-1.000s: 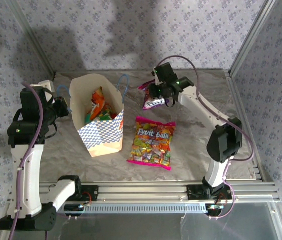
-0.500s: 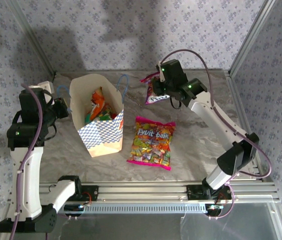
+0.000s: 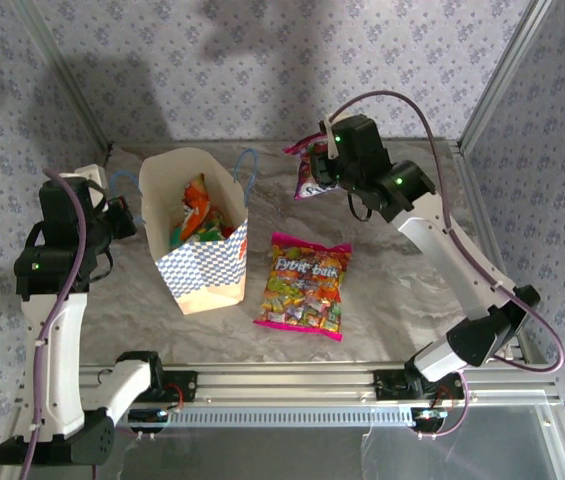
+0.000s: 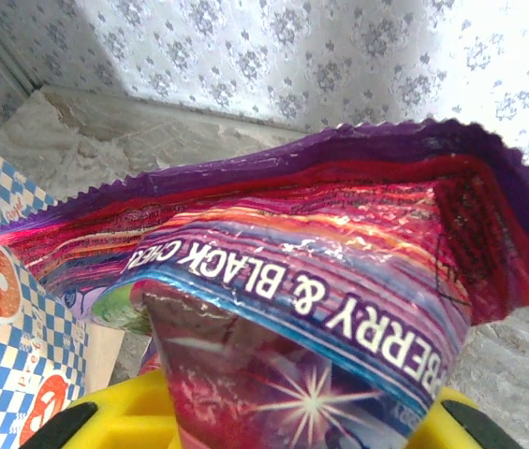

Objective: Place the snacks into the paper bag

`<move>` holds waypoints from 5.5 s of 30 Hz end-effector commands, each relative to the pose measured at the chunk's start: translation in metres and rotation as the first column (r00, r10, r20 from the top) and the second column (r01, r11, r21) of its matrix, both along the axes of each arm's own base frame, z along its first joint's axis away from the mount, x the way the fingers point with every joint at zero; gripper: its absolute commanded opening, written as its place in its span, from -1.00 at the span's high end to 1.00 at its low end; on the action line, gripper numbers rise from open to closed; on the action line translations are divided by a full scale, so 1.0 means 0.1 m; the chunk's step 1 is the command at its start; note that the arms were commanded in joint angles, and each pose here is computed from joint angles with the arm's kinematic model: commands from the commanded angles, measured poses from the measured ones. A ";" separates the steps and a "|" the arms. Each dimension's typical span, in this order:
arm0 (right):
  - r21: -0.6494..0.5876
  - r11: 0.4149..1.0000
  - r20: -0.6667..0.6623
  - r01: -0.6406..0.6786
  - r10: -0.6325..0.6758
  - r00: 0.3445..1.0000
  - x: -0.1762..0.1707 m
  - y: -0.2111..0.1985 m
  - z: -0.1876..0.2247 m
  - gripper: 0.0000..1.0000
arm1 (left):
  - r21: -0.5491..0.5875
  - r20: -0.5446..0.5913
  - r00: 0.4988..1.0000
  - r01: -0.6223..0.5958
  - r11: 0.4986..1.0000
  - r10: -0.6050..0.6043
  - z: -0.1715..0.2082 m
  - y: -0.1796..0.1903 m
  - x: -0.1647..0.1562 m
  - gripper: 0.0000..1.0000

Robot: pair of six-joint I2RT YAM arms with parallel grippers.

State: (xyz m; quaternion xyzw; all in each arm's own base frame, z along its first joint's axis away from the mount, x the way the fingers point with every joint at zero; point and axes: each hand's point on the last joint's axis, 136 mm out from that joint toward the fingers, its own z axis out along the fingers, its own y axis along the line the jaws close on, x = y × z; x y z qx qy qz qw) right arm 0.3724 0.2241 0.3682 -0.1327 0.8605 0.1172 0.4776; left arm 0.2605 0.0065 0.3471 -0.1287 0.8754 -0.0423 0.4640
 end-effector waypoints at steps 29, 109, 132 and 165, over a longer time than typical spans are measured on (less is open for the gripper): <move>0.102 0.988 0.311 -0.115 0.078 0.947 -0.80 0.28 1.41 0.42 | 0.050 -0.011 0.999 -0.049 0.998 0.049 -0.17 0.16 -0.18 0.93; 0.362 0.800 -0.050 -0.479 0.530 0.847 -0.47 2.87 0.09 0.47 | 0.009 -0.031 0.998 -0.063 0.998 0.063 -0.30 0.26 -0.21 0.91; 0.398 0.819 -0.177 -0.414 0.511 0.841 -0.26 2.86 -0.32 0.03 | -0.003 -0.039 0.998 -0.057 0.998 0.057 -0.33 0.24 -0.21 0.90; 0.066 0.932 -0.044 -0.358 0.361 0.932 -0.78 1.37 0.31 -0.83 | -0.050 -0.002 1.000 -0.004 0.999 0.004 -0.12 0.12 -0.15 0.88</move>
